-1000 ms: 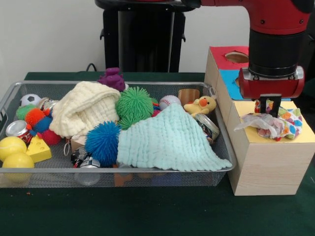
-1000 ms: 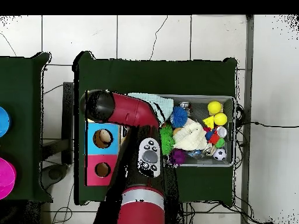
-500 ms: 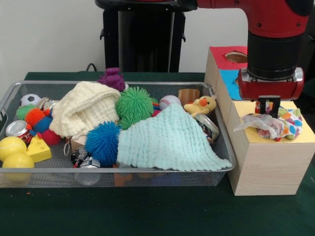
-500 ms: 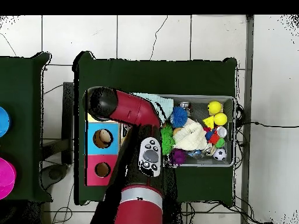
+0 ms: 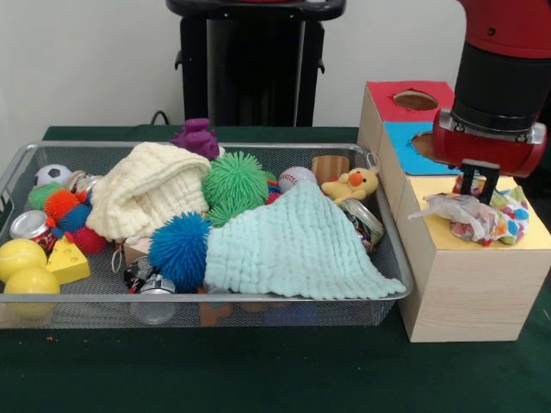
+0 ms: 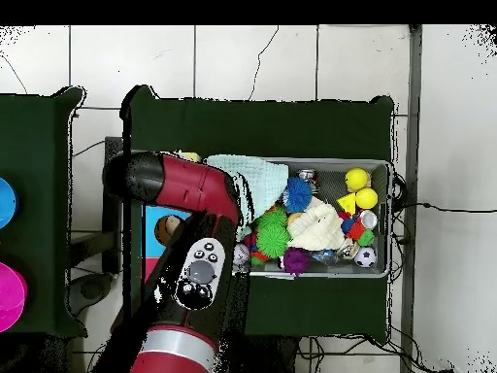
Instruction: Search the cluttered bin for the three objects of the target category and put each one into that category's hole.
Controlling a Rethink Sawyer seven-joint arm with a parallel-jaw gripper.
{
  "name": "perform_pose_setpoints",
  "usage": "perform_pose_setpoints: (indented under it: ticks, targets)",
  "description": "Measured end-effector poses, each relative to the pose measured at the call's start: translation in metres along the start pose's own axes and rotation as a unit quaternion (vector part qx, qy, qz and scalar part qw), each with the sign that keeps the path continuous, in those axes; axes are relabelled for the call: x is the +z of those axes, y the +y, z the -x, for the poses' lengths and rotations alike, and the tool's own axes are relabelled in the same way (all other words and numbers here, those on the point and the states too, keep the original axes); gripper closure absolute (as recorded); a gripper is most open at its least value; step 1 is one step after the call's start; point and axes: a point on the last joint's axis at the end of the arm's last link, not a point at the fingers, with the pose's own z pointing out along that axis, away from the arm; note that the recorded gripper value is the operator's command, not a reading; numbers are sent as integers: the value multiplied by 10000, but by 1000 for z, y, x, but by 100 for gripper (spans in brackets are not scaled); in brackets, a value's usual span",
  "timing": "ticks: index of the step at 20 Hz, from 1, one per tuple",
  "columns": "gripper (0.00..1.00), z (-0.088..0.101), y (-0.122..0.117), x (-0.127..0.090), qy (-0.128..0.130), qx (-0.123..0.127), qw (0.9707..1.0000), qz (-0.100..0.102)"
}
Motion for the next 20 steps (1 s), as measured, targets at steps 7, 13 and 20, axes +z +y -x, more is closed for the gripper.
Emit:
perform_pose_setpoints:
  ticks: [7,13,20]
  targets:
    - [100,-8,5,0,-239,433,9987,-149]
    - [100,-12,7,4,-234,465,9984,-198]
    - [100,-22,2,27,-58,562,9981,-257]
